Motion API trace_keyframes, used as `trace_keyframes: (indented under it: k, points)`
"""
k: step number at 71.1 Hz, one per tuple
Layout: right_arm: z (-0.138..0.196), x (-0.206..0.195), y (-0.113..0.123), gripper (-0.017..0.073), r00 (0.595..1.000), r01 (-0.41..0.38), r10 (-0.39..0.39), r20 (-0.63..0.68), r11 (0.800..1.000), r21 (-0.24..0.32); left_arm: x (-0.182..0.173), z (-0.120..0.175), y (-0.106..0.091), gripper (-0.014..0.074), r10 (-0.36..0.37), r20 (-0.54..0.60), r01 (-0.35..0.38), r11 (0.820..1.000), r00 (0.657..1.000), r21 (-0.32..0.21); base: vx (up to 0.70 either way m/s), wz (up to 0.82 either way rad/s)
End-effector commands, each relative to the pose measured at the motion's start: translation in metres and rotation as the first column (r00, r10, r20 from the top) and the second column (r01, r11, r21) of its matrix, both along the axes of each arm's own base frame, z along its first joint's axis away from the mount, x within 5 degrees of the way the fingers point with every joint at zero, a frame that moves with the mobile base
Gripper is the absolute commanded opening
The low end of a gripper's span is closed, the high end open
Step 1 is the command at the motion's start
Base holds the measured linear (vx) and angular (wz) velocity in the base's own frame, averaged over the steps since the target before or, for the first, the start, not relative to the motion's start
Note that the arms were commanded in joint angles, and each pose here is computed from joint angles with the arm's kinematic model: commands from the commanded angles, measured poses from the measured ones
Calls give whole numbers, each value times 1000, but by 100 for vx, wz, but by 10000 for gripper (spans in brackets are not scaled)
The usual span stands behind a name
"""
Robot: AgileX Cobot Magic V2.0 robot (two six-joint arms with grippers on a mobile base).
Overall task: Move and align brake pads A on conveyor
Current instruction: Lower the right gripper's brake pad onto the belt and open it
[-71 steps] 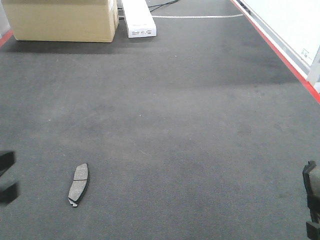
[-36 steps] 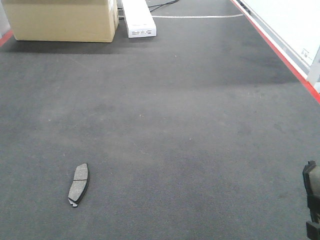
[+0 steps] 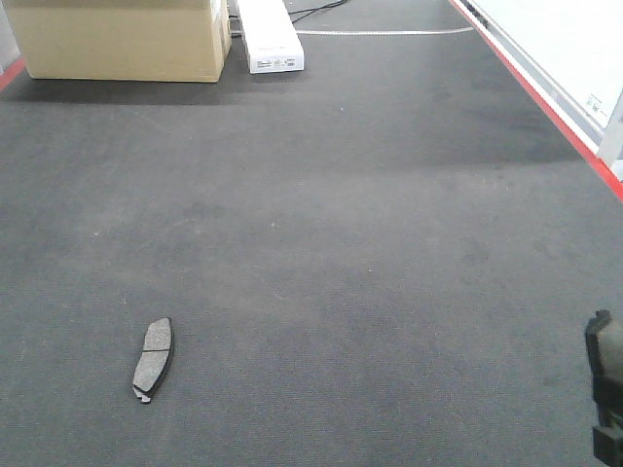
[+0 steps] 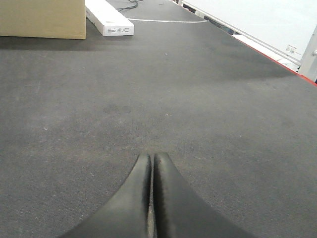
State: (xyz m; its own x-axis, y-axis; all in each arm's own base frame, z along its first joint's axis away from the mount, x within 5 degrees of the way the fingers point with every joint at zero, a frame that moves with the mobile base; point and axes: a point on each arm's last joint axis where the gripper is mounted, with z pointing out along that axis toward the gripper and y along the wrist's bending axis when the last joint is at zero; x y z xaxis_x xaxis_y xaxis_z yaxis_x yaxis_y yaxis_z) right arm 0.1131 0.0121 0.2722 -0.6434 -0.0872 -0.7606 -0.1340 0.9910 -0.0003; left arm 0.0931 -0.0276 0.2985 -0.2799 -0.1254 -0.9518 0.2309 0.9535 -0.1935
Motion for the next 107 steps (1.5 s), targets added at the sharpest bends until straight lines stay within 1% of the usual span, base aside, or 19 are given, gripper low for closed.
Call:
trace_keyframes:
  k: [1,9,18,27,35,43,52,57,64,68,72,81,92,98,107]
  points:
    - [20,13,2,161,994,7,-12,105,999,45,1,15,-1,-8,-8,98,11,1000,995,-28,0,0]
    - [28,35,4,162,996,7,-10,84,999,41,1,15,-1,-8,-8,98,11,1000,995,-28,0,0]
    - [38,77,6,162,999,5,-6,43,1000,29,1,15,-1,-8,-8,98,11,1000,995,-28,0,0]
    - [37,119,9,164,1000,7,-7,-22,1000,28,1,15,-1,-8,-8,98,11,1000,995,-28,0,0]
    - [28,157,13,165,996,12,-8,-89,999,40,1,15,-1,-7,-8,98,11,1000,995,-28,0,0]
    - [15,186,16,167,987,6,1,-158,999,43,1,15,-1,-8,-8,98,11,1000,995,-28,0,0]
    - [-4,211,21,172,967,23,2,-255,995,94,1,15,-1,-8,-8,98,11,1000,995,-28,0,0]
    - [-17,221,27,176,951,10,25,-310,994,111,1,15,-1,-8,-8,98,11,1000,995,-28,0,0]
    - [-33,229,42,179,933,-39,72,-351,994,100,1,15,-1,-8,-8,98,11,1000,995,-28,0,0]
    - [-42,233,49,180,923,-52,86,-375,994,100,1,15,-1,-8,-8,98,11,1000,995,-28,0,0]
    - [-50,235,53,182,914,-46,84,-396,993,105,1,15,-1,-8,-8,98,11,1000,995,-28,0,0]
    - [-68,242,53,185,902,-9,57,-428,994,112,1,15,-1,-8,-8,98,11,1000,995,-28,0,0]
    - [-80,245,54,198,890,10,43,-454,994,113,1,15,-1,-8,-8,98,11,1000,995,-28,0,0]
    - [-83,245,54,237,882,23,35,-470,993,116,1,15,-1,-8,-8,98,11,1000,995,-28,0,0]
    - [-84,245,54,329,878,24,34,-477,993,116,1,15,-1,-8,-8,98,11,1000,995,-28,0,0]
